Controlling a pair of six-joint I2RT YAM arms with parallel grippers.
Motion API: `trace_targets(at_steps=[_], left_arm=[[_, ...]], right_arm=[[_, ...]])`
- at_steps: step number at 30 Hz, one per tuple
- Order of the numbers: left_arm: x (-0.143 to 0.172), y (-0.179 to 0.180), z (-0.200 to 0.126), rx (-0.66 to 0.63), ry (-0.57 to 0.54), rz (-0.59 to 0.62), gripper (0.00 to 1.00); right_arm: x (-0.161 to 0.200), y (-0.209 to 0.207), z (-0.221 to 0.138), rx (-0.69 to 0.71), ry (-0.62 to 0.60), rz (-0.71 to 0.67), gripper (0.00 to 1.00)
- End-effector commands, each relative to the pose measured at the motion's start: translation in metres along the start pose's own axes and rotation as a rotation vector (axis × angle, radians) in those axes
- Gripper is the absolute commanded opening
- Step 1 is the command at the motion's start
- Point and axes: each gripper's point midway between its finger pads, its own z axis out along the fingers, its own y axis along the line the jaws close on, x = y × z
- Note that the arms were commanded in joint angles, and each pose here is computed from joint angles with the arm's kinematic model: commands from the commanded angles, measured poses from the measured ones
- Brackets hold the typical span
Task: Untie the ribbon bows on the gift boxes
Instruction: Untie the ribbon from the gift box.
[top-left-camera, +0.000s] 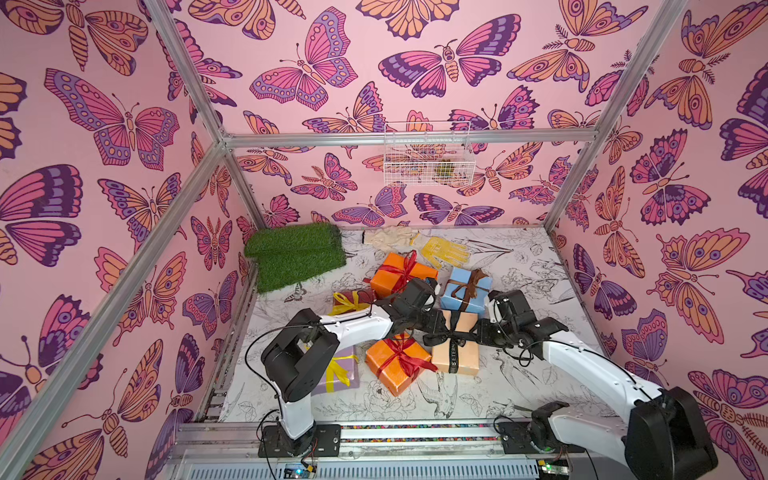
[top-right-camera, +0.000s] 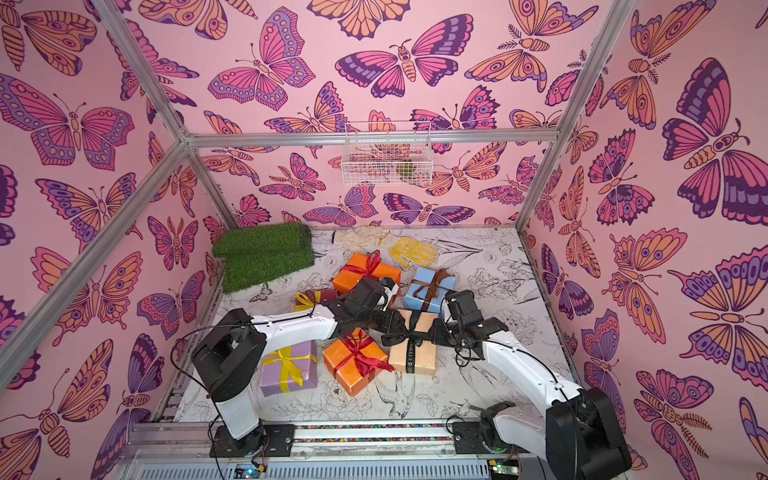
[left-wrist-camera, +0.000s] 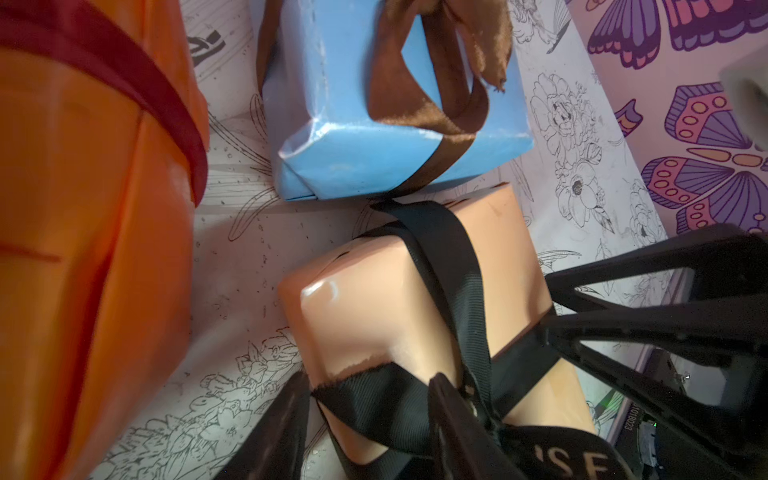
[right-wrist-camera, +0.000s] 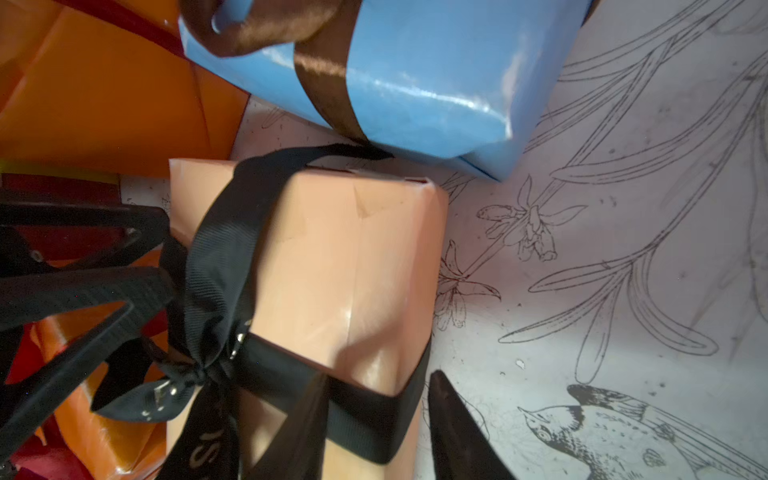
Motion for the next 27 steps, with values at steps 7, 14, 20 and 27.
trace_targets(at_steps=[7, 14, 20, 27], left_arm=[[-0.004, 0.001, -0.007, 0.018, 0.003, -0.045, 0.51], [-0.008, -0.014, -0.009, 0.093, 0.004, -0.039, 0.48], [-0.011, -0.025, -0.009, 0.149, 0.008, -0.056, 0.37], [-0.011, -0.028, -0.011, 0.167, 0.005, -0.062, 0.20]], right_arm=[[0.000, -0.001, 0.008, 0.005, -0.006, 0.007, 0.39], [-0.002, 0.000, 0.010, 0.001, -0.003, 0.007, 0.38], [-0.003, 0.002, 0.009, -0.005, -0.007, 0.007, 0.38], [-0.003, 0.002, 0.009, -0.008, -0.006, 0.005, 0.37]])
